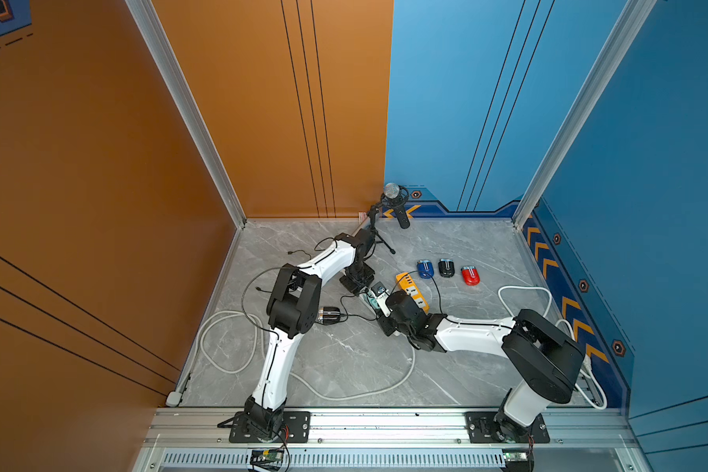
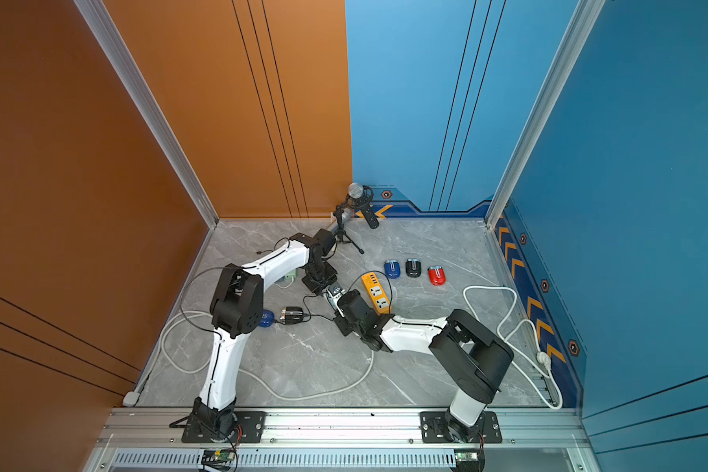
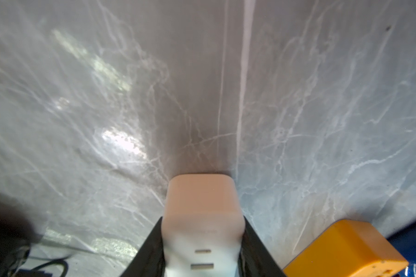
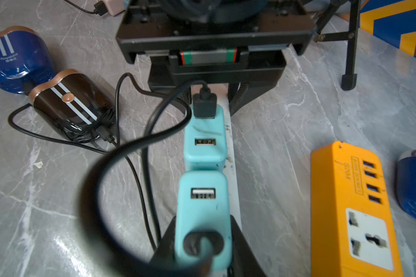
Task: Unplug the electric shaver
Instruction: Remove the plug from the socket, then place the plug at the center of the board.
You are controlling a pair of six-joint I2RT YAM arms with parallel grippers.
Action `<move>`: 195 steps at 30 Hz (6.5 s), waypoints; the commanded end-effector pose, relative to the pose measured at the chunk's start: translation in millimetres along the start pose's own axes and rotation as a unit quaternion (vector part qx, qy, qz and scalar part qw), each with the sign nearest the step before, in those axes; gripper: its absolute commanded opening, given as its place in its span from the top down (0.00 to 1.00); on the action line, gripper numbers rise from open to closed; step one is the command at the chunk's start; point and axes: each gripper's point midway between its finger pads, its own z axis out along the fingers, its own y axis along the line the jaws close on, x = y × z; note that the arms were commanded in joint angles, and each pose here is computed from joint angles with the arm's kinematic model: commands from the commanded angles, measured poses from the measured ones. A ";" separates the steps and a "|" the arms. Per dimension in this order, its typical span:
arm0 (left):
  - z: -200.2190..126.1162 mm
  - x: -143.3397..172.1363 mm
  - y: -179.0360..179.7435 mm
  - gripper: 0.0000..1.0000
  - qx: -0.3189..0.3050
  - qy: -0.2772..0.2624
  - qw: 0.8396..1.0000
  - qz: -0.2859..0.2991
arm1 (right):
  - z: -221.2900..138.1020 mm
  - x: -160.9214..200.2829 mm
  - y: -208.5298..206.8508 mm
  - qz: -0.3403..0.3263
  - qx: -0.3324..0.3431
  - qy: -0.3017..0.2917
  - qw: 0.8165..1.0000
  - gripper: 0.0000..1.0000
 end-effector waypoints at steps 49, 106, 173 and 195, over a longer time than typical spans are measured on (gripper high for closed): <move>32.1 -1.3 30.8 0.91 -0.073 -0.014 0.997 0.010 | -24.0 -46.8 -6.1 0.079 -0.017 -0.038 0.996 0.88; 3.9 -14.5 -40.6 0.43 -0.005 -0.092 0.991 0.096 | -105.0 15.0 15.7 -0.017 -0.032 0.052 0.998 0.85; -109.6 -73.1 53.4 0.01 -0.030 -0.178 0.969 0.170 | -112.6 123.1 8.9 0.062 0.017 0.165 0.984 0.64; -116.1 -55.2 100.7 0.01 -0.036 -0.160 0.978 0.128 | -86.8 101.5 40.4 -0.053 -0.022 0.186 0.981 0.30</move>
